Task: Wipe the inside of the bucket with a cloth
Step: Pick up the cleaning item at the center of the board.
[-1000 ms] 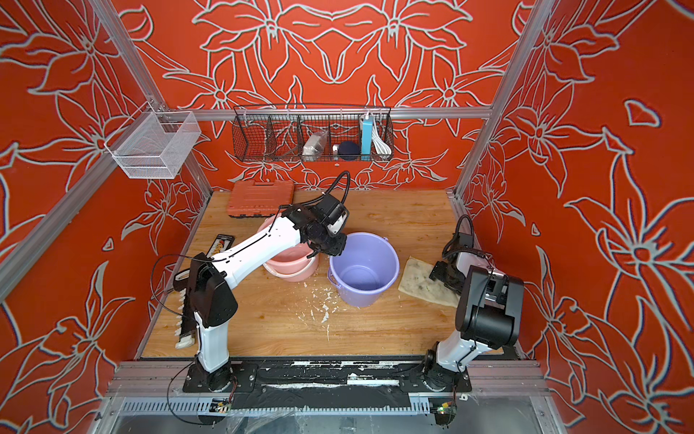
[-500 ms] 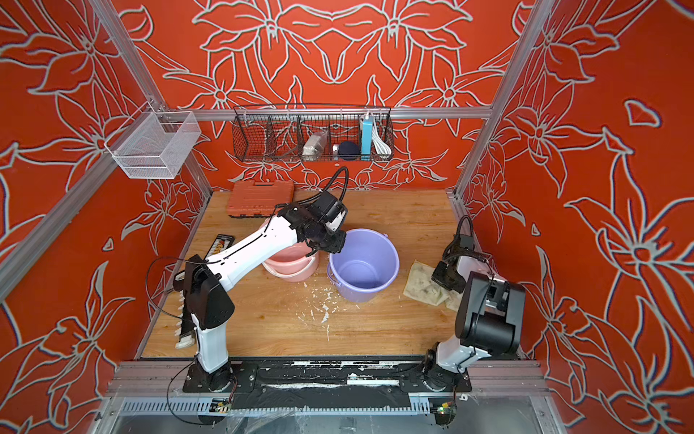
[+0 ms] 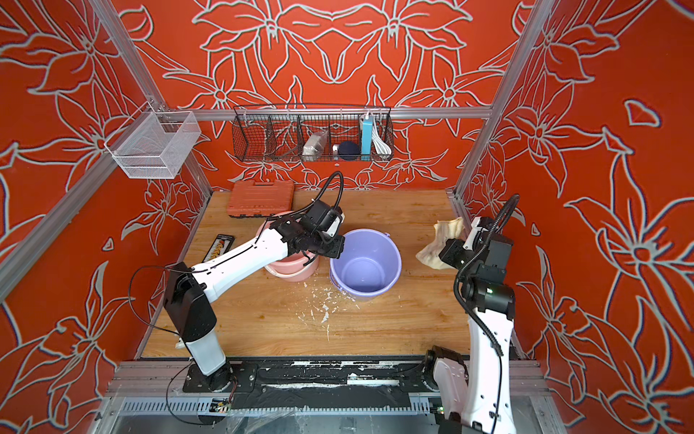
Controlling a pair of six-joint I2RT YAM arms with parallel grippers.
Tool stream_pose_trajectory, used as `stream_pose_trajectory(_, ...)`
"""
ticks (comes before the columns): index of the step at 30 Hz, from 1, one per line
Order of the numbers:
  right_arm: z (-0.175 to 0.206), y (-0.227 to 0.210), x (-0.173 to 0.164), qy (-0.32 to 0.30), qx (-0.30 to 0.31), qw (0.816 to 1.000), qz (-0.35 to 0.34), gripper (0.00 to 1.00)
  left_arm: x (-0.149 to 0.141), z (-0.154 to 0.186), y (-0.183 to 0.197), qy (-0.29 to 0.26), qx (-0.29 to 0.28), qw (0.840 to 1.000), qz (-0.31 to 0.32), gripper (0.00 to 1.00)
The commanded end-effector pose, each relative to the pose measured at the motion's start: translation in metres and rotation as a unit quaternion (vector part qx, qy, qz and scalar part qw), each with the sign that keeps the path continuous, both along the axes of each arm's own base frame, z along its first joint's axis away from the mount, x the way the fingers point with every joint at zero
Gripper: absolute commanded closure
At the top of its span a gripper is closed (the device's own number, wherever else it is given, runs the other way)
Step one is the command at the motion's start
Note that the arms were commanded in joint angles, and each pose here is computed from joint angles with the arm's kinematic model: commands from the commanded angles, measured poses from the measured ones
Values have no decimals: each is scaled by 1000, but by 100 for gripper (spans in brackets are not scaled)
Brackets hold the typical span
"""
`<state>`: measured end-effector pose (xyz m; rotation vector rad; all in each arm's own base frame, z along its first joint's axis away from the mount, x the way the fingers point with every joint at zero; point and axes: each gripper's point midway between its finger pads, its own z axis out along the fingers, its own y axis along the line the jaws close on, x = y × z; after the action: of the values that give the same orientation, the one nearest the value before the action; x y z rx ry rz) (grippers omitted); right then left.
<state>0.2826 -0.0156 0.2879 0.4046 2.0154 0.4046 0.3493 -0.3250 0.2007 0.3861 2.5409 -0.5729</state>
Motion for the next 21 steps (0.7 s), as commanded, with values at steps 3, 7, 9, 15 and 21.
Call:
stream_pose_trajectory(3,28,60,-11,-33,38,991,125,100,13,33,-21,-33,-60,998,12,100)
stream_pose_trajectory(7,40,85,-18,-45,4,983,178,100,19,24,-25,-20,-48,998,28,100)
stream_pose_trajectory(9,42,98,-22,-36,-6,977,211,100,21,19,-25,-15,-44,998,38,100)
stream_pose_trajectory(15,38,125,-24,-5,-35,962,271,100,23,6,-30,18,-20,998,52,100)
stream_pose_trajectory(21,0,150,-15,61,-59,946,312,100,21,7,-31,31,-23,997,72,100)
